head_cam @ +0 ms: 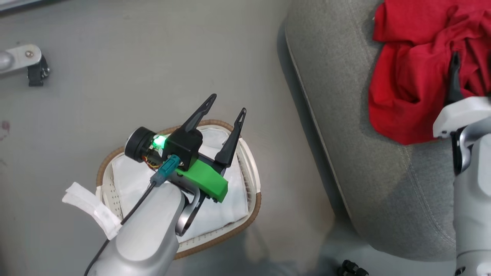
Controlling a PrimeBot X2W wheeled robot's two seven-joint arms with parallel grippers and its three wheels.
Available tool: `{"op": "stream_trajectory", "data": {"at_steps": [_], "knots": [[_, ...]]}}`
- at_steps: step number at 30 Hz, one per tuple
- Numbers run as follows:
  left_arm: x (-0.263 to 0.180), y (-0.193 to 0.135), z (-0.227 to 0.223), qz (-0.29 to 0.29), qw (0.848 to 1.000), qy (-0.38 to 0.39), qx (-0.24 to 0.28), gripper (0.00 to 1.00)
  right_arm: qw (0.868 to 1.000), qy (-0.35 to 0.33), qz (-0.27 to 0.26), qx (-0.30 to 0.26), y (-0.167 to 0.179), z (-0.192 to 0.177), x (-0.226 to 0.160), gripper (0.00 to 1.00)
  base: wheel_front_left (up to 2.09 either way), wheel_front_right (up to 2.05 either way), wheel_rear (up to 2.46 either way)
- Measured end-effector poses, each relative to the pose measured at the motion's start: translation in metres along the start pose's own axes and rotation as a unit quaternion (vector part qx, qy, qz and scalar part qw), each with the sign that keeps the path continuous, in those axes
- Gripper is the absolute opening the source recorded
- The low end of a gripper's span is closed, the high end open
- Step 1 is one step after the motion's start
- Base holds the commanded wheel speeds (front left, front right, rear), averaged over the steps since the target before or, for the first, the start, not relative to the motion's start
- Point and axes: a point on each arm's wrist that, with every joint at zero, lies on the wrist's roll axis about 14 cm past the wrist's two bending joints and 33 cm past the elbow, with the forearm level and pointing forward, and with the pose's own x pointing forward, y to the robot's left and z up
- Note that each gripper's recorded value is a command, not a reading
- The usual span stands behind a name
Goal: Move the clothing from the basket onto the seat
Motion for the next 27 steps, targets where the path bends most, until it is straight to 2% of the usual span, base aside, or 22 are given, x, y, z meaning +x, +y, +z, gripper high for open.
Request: {"op": "stream_trajectory", "data": {"at_steps": [8,15,21,27], "knots": [[-0.009,-0.013,0.028,0.01,1.0,-0.028,-0.005,1.0,1.0,-0.012,0.014,0.018,0.002,0.004,-0.04,1.0,0.0,0.0,0.0],[-0.027,-0.014,0.057,0.043,0.997,-0.058,-0.006,1.0,0.996,-0.078,0.021,0.033,-0.002,0.049,-0.055,1.0,0.0,0.0,0.0],[-0.057,-0.001,0.078,0.101,0.991,-0.086,-0.018,1.0,0.99,-0.126,0.044,0.041,0.007,0.086,-0.063,1.0,0.0,0.0,0.0],[-0.107,0.029,0.087,0.196,0.975,-0.104,-0.019,1.0,0.979,-0.168,0.093,0.068,0.043,0.121,-0.074,1.0,0.0,0.0,0.0]]}}
